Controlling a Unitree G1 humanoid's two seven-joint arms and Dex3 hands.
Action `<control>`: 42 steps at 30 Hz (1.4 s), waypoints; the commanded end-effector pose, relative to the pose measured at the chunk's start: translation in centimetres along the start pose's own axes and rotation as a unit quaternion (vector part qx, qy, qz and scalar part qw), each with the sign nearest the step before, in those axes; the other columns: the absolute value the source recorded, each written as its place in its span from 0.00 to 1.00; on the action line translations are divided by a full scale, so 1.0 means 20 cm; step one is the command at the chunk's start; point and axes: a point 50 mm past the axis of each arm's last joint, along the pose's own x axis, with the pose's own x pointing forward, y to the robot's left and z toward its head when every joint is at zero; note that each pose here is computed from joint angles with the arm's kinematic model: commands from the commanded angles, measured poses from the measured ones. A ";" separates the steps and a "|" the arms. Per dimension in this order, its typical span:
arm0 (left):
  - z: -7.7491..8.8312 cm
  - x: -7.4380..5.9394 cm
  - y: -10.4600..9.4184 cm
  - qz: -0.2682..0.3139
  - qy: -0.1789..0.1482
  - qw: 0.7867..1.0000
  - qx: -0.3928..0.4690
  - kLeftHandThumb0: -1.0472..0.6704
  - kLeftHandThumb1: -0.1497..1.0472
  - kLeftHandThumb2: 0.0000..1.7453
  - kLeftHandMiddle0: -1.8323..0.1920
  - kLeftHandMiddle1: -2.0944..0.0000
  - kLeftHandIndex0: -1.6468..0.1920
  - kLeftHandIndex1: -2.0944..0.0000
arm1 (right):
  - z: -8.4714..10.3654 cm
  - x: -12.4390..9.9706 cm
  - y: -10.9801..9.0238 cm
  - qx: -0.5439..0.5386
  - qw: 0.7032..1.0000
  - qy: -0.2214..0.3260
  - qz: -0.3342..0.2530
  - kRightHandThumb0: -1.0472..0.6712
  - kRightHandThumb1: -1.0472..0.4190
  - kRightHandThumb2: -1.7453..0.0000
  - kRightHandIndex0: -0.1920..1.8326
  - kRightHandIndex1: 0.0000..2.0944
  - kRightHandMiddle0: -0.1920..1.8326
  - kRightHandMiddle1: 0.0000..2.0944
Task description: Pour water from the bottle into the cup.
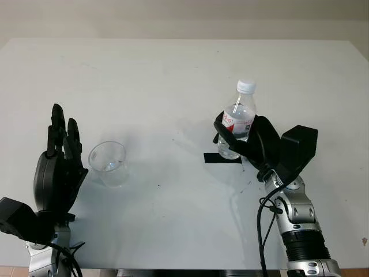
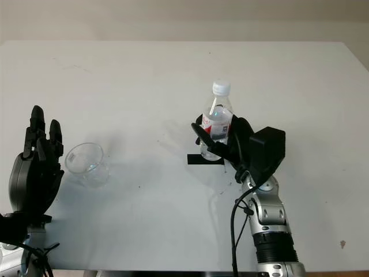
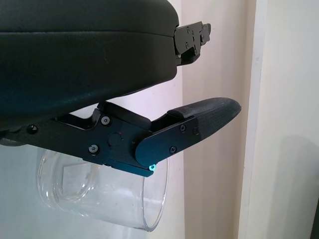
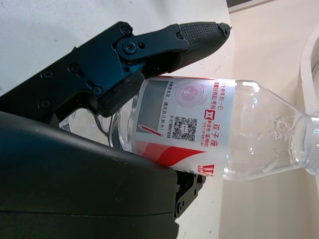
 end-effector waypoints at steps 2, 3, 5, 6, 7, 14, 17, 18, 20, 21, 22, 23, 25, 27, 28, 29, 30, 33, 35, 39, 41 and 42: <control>-0.05 -0.04 -0.02 0.006 0.020 1.000 -0.016 0.23 1.00 0.46 1.00 1.00 1.00 1.00 | 0.01 -0.01 0.01 0.000 1.000 -0.007 -0.001 0.32 0.00 0.73 0.58 1.00 0.44 1.00; -0.05 -0.04 -0.02 0.004 0.020 1.000 -0.017 0.23 1.00 0.46 1.00 1.00 1.00 1.00 | 0.01 -0.01 0.01 -0.002 1.000 -0.007 -0.002 0.32 0.00 0.73 0.57 1.00 0.43 1.00; -0.05 -0.04 -0.02 0.006 0.020 1.000 -0.015 0.23 1.00 0.46 1.00 1.00 1.00 1.00 | 0.00 0.00 0.01 0.002 1.000 -0.006 -0.002 0.31 0.00 0.74 0.56 1.00 0.42 1.00; -0.05 -0.04 -0.01 0.007 0.019 1.000 -0.016 0.23 1.00 0.46 1.00 1.00 1.00 1.00 | 0.00 0.00 0.02 0.003 1.000 -0.006 -0.001 0.30 0.00 0.75 0.55 1.00 0.42 1.00; -0.05 -0.04 -0.01 0.008 0.019 1.000 -0.017 0.23 1.00 0.46 1.00 1.00 1.00 1.00 | 0.00 0.00 0.02 0.001 1.000 -0.008 -0.001 0.30 0.00 0.75 0.54 1.00 0.41 1.00; -0.05 -0.04 0.00 0.008 0.019 1.000 -0.014 0.23 1.00 0.45 1.00 1.00 1.00 1.00 | -0.03 -0.01 0.04 -0.006 0.999 -0.033 0.013 0.28 0.00 0.76 0.37 1.00 0.30 1.00; -0.05 -0.04 0.00 0.004 0.018 1.000 -0.011 0.23 1.00 0.46 1.00 1.00 1.00 1.00 | -0.05 -0.01 0.05 -0.011 0.999 -0.044 0.024 0.27 0.00 0.77 0.29 0.95 0.22 0.98; -0.05 -0.05 0.01 0.003 0.018 1.000 -0.012 0.23 1.00 0.46 1.00 1.00 1.00 1.00 | -0.05 -0.02 0.05 -0.012 0.998 -0.048 0.031 0.27 0.00 0.77 0.27 0.93 0.19 0.97; -0.05 -0.05 0.01 0.004 0.018 1.000 -0.012 0.23 1.00 0.46 1.00 1.00 1.00 1.00 | -0.07 -0.03 0.05 -0.016 0.997 -0.062 0.042 0.25 0.00 0.76 0.23 0.86 0.14 0.92; -0.04 -0.05 0.01 0.004 0.018 1.000 -0.012 0.23 1.00 0.46 1.00 1.00 1.00 1.00 | -0.08 -0.03 0.05 -0.017 0.997 -0.066 0.045 0.25 0.00 0.76 0.23 0.82 0.13 0.88; -0.04 -0.05 0.01 0.003 0.018 1.000 -0.013 0.23 1.00 0.46 1.00 1.00 1.00 1.00 | -0.08 -0.04 0.06 -0.021 0.996 -0.068 0.048 0.23 0.00 0.76 0.21 0.75 0.11 0.83; -0.04 -0.05 0.01 0.004 0.018 1.000 -0.013 0.23 1.00 0.46 1.00 1.00 1.00 1.00 | -0.09 -0.05 0.06 -0.028 0.996 -0.068 0.050 0.22 0.00 0.76 0.20 0.70 0.11 0.78; -0.04 -0.05 0.01 0.005 0.018 1.000 -0.014 0.23 1.00 0.46 1.00 1.00 1.00 1.00 | -0.11 -0.06 0.06 -0.033 0.995 -0.069 0.059 0.19 0.00 0.75 0.17 0.57 0.09 0.66; -0.04 -0.05 0.02 0.005 0.019 1.000 -0.012 0.23 1.00 0.46 1.00 1.00 1.00 1.00 | -0.12 -0.06 0.06 -0.024 0.995 -0.064 0.068 0.18 0.00 0.75 0.16 0.48 0.08 0.58; -0.04 -0.05 0.02 0.005 0.020 1.000 -0.011 0.23 1.00 0.46 1.00 1.00 1.00 1.00 | -0.13 -0.06 0.06 -0.019 0.995 -0.063 0.071 0.16 0.00 0.77 0.15 0.43 0.06 0.52; -0.04 -0.05 0.02 0.005 0.020 1.000 -0.010 0.23 1.00 0.46 1.00 1.00 1.00 1.00 | -0.14 -0.06 0.06 -0.014 0.995 -0.062 0.074 0.15 0.00 0.79 0.14 0.40 0.06 0.48; -0.04 -0.05 0.02 0.005 0.020 1.000 -0.010 0.23 1.00 0.46 1.00 1.00 1.00 1.00 | -0.15 -0.06 0.06 -0.010 0.995 -0.062 0.077 0.14 0.00 0.81 0.14 0.36 0.06 0.44; -0.05 -0.04 0.02 0.005 0.018 1.000 -0.009 0.23 1.00 0.46 1.00 1.00 1.00 1.00 | -0.16 -0.06 0.05 0.002 0.994 -0.062 0.088 0.11 0.00 0.86 0.13 0.18 0.06 0.28; -0.04 -0.03 0.02 0.005 0.018 1.000 -0.009 0.23 1.00 0.46 1.00 1.00 1.00 1.00 | -0.17 -0.06 0.04 0.012 0.994 -0.060 0.094 0.11 0.00 0.89 0.11 0.10 0.05 0.20; -0.05 -0.03 0.02 0.004 0.019 1.000 -0.012 0.23 1.00 0.47 1.00 1.00 1.00 1.00 | -0.19 -0.06 0.03 0.019 0.994 -0.048 0.095 0.10 0.00 0.93 0.07 0.04 0.05 0.14; -0.05 -0.02 0.02 0.004 0.020 1.000 -0.012 0.23 1.00 0.47 1.00 1.00 1.00 1.00 | -0.19 -0.06 0.02 0.011 0.994 -0.042 0.096 0.09 0.00 0.94 0.06 0.03 0.04 0.12; -0.05 -0.02 0.02 0.003 0.020 1.000 -0.012 0.23 1.00 0.46 1.00 1.00 1.00 1.00 | -0.19 -0.06 0.02 0.007 0.995 -0.040 0.096 0.08 0.00 0.95 0.04 0.02 0.03 0.11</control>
